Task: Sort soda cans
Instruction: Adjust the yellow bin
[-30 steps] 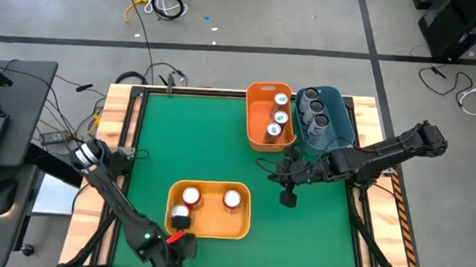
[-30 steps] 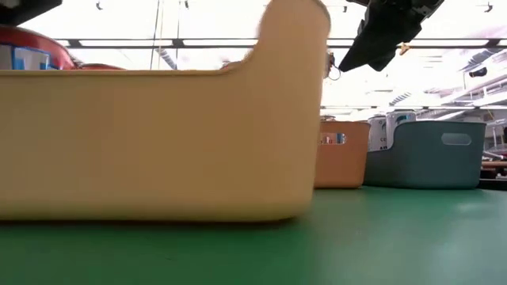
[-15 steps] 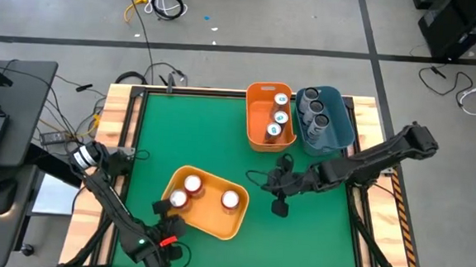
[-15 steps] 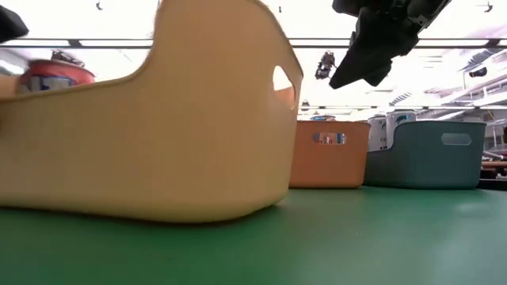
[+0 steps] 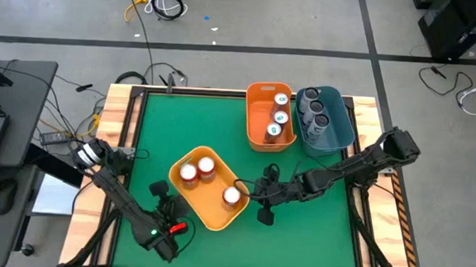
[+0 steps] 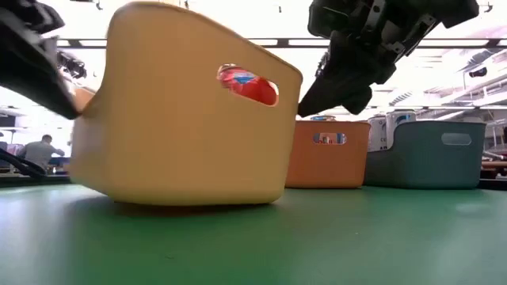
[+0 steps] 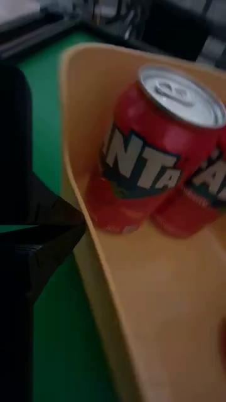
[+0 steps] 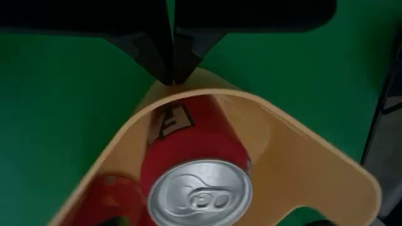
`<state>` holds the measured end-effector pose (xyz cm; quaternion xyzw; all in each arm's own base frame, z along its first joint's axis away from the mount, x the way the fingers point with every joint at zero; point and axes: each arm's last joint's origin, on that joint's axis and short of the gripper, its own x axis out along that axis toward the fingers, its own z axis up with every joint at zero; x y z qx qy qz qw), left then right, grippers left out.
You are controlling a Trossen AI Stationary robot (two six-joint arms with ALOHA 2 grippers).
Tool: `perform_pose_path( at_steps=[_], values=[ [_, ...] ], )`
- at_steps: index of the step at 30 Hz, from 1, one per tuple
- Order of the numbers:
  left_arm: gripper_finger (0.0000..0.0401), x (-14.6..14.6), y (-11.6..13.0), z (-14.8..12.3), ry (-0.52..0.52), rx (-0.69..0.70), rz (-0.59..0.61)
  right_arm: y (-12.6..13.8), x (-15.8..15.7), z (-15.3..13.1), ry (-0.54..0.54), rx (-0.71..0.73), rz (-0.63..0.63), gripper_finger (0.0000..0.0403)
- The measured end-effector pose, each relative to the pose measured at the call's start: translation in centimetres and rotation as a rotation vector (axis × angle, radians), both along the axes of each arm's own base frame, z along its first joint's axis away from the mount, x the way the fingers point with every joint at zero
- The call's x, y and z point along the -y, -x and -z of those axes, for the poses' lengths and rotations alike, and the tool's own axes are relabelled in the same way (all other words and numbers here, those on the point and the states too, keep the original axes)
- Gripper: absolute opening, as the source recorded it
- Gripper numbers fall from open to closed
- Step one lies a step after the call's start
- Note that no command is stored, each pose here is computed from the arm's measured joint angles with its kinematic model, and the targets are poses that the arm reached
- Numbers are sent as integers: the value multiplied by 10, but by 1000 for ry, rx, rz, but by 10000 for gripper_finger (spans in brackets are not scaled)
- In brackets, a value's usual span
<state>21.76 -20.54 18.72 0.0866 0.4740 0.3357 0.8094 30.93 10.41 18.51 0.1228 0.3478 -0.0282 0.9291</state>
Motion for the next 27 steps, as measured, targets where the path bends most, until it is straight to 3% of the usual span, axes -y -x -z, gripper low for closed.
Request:
perform_pose_path(
  at_steps=[7, 14, 21, 27],
  values=[
    [0, -26, -18, -4, -117, 10, -33, -3, -11, 0, -16, 61, -20, 0],
    [0, -42, -26, -15, -157, -14, -5, -2, -19, -2, -9, 91, -28, 0],
    [0, -64, -8, -75, -113, 129, 62, -2, -19, -5, 20, 109, -52, 0],
    [0, -108, 3, -120, 58, 186, 41, 1, -14, -17, 50, 145, -73, 0]
  ],
)
